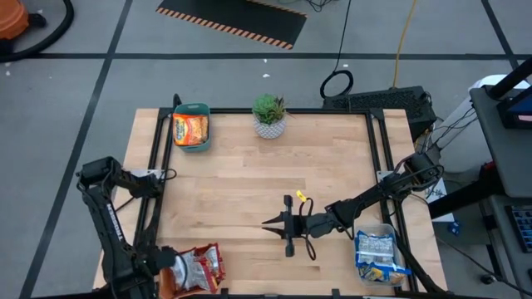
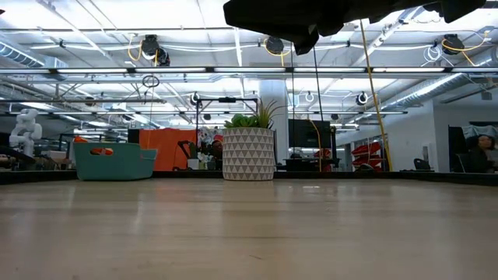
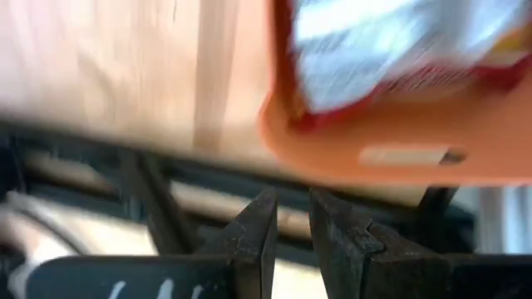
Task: Sort Maruchan noodles
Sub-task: Adjust the orange bin
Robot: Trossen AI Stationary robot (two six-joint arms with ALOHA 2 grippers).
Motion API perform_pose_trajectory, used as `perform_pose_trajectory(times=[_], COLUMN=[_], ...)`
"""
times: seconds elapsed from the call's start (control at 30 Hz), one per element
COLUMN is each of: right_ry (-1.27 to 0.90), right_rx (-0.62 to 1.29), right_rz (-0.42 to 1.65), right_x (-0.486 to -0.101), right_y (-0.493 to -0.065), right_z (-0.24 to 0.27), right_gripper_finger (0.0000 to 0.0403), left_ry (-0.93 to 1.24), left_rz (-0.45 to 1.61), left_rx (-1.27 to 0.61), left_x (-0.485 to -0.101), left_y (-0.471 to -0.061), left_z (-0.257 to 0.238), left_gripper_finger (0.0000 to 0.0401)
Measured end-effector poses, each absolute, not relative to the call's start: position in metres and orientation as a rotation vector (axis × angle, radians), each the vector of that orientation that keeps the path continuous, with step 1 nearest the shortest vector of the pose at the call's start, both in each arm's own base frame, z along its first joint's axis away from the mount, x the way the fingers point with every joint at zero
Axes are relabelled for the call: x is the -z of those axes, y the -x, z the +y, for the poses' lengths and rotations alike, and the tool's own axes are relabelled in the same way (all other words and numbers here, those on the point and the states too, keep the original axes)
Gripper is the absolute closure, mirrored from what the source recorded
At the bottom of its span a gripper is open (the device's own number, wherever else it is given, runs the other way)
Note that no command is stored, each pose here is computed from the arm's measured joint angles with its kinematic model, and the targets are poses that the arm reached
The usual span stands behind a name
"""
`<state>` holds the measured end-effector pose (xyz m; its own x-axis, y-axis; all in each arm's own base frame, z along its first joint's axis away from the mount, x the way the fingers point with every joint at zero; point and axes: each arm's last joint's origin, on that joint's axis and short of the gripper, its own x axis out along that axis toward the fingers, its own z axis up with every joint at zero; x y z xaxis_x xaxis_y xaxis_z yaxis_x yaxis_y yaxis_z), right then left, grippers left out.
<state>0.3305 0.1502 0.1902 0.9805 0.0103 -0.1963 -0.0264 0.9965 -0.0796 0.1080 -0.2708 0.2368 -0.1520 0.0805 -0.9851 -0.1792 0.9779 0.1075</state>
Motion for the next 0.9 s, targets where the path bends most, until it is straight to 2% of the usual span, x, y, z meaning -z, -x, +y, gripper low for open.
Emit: perform_pose_trajectory(times=[0.13,0.23,0.47,0.7,0.9], right_ry=[0.081,0.075,0.083,0.082,0.089], right_rx=[-0.018,-0.020,-0.032,-0.032,-0.032], right_rz=[0.197,0.198,0.197,0.196,0.193], right_x=[-0.190,-0.190,-0.190,-0.190,-0.191], right_y=[-0.331,-0.330,-0.329,-0.329,-0.329], right_z=[0.150,0.151,0.155,0.155,0.155], right_gripper_finger=[0.0351,0.0351,0.0351,0.0351,0.0351], left_ry=[0.089,0.159,0.161,0.058,-0.027], left_rz=[1.520,1.502,1.581,1.684,1.738], left_rx=[-0.102,0.012,-0.087,-0.243,-0.243], left_x=[-0.235,-0.225,-0.214,-0.214,-0.223], left_y=[-0.115,-0.117,-0.103,-0.093,-0.090], left_z=[-0.282,-0.293,-0.287,-0.272,-0.265], left_gripper_finger=[0.0323,0.0323,0.0323,0.0323,0.0323])
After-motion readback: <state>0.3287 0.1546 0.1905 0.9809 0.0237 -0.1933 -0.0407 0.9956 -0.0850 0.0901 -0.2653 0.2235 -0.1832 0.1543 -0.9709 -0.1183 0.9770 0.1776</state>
